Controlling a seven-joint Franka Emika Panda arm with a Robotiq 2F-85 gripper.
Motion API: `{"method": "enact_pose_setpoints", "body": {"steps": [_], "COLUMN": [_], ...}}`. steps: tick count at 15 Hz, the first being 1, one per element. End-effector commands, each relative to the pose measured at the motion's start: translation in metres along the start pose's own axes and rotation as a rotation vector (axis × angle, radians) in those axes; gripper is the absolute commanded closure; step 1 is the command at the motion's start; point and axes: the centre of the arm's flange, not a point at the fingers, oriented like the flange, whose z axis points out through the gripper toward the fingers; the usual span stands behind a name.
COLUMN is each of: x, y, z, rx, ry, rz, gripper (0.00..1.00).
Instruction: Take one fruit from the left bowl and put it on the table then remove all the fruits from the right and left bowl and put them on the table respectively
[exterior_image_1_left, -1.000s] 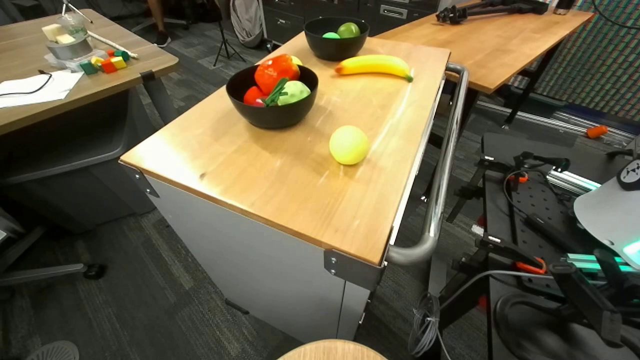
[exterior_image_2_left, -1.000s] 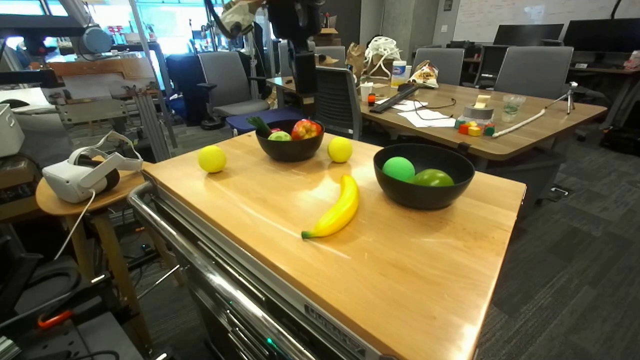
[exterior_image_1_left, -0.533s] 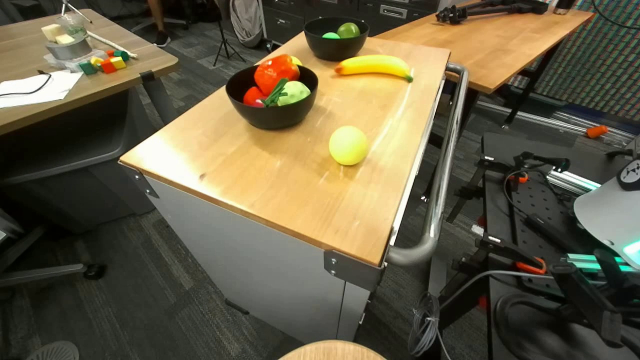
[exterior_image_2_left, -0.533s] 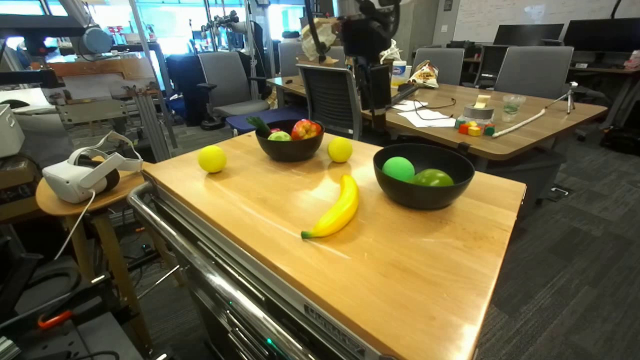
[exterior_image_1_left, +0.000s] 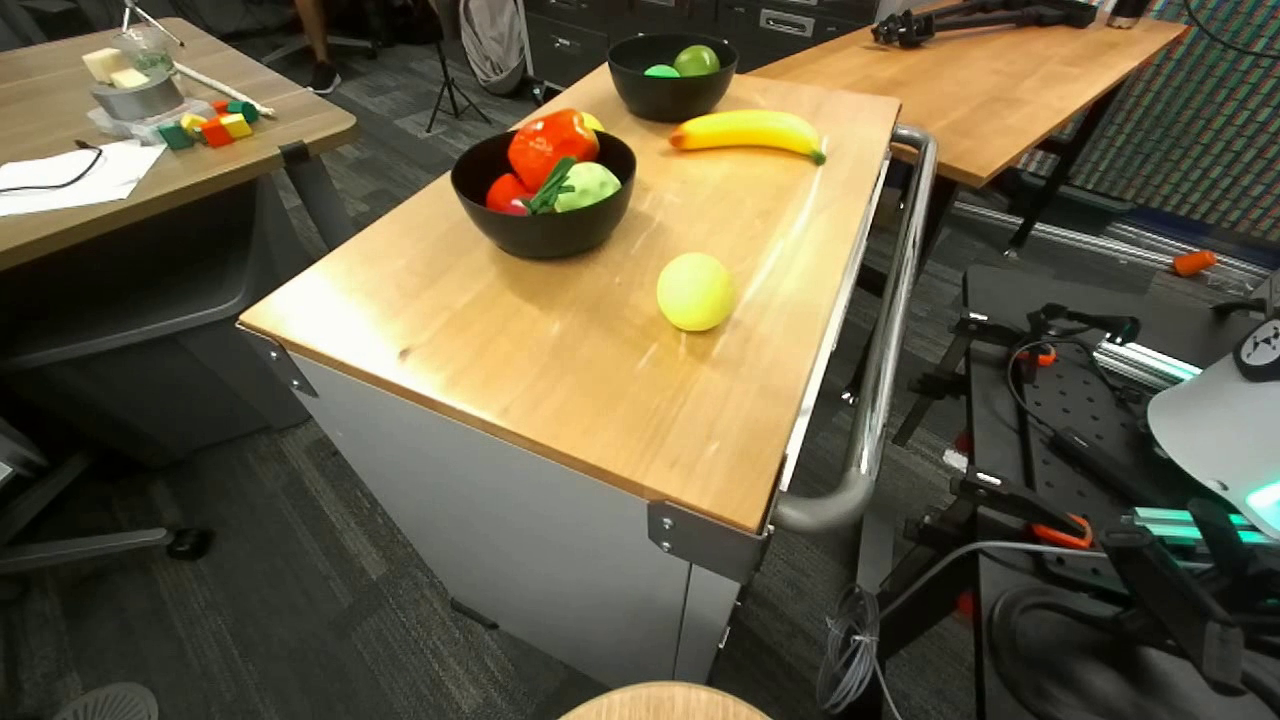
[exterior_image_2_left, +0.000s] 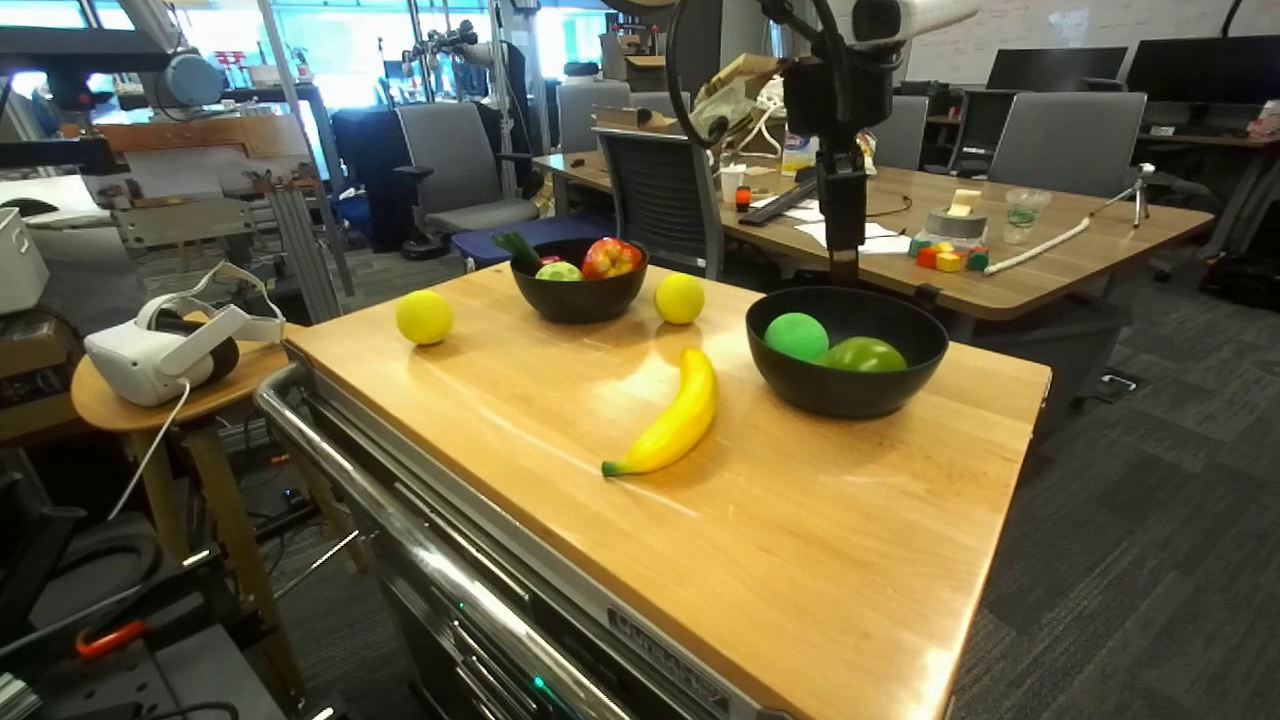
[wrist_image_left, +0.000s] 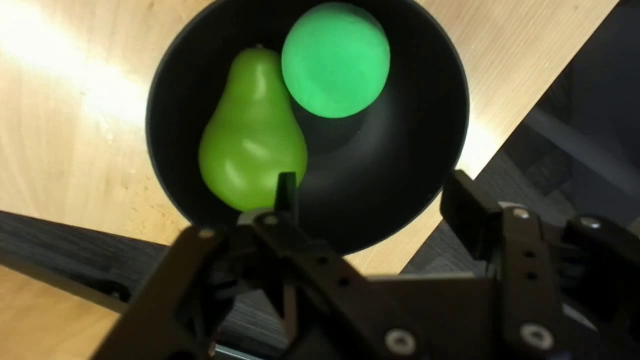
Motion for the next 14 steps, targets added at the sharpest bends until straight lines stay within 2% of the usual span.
{"method": "enact_pose_setpoints", "body": {"steps": [1, 5, 12, 14], "x": [0.016, 0.012, -0.002, -0.006], "y": [-0.008, -0.007, -0.004, -0.003], "z": [0.008, 0.023, 0.053, 0.061], "rx": [0.014, 0.003, -0.04, -0.056], "ry": [-0.005, -0.035, -0.1, -0.126], "rz": [0.133, 0.211, 0.296, 0.316], "gripper": [0.31, 0.15, 0.33, 0.32]}}
